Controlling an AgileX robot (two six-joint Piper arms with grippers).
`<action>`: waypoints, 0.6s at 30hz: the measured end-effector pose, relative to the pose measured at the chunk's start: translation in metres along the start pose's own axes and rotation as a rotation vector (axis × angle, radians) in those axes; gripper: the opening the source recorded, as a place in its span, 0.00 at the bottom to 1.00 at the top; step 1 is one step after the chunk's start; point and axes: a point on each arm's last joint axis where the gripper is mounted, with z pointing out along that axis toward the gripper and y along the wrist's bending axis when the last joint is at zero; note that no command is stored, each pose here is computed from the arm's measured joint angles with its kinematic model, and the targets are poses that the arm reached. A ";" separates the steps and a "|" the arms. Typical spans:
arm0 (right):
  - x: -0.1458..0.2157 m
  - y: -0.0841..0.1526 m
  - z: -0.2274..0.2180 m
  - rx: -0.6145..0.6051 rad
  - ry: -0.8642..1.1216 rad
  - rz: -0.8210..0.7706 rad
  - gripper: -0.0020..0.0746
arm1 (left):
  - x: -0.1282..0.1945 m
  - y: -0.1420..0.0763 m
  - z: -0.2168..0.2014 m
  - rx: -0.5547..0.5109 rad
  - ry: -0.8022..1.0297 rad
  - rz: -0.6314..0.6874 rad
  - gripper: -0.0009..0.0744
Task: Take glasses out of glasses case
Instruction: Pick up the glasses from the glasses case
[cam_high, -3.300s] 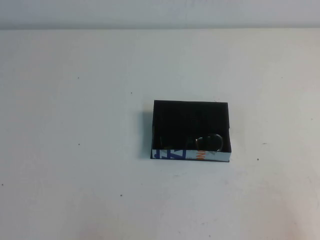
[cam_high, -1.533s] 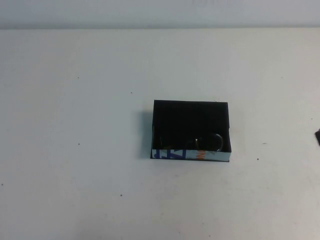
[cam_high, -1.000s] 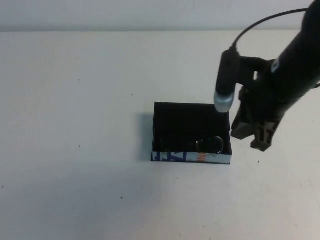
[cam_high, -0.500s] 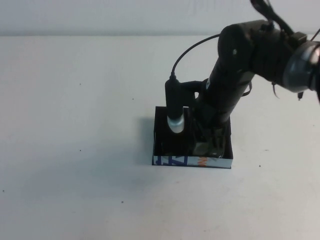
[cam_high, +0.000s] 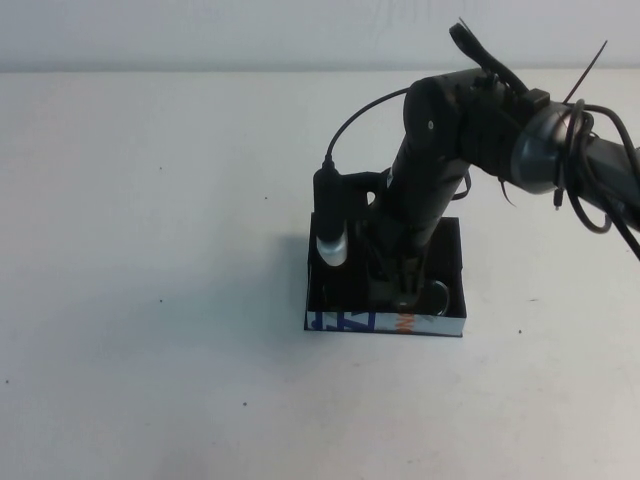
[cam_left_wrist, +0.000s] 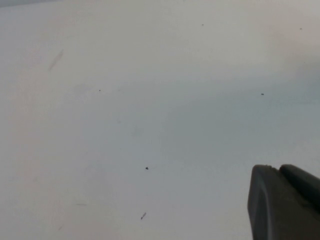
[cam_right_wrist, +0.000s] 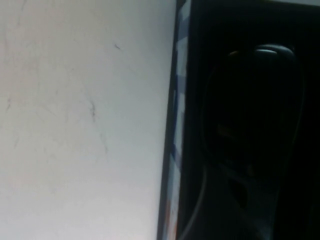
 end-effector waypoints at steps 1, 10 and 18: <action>0.001 -0.001 0.001 -0.002 0.002 0.002 0.50 | 0.000 0.000 0.000 0.000 0.000 0.000 0.01; 0.008 -0.005 0.009 -0.014 0.009 0.022 0.50 | 0.000 0.000 0.000 0.000 0.000 0.000 0.01; 0.011 -0.008 0.011 -0.023 -0.006 0.043 0.49 | 0.000 0.000 0.000 0.000 0.000 0.000 0.01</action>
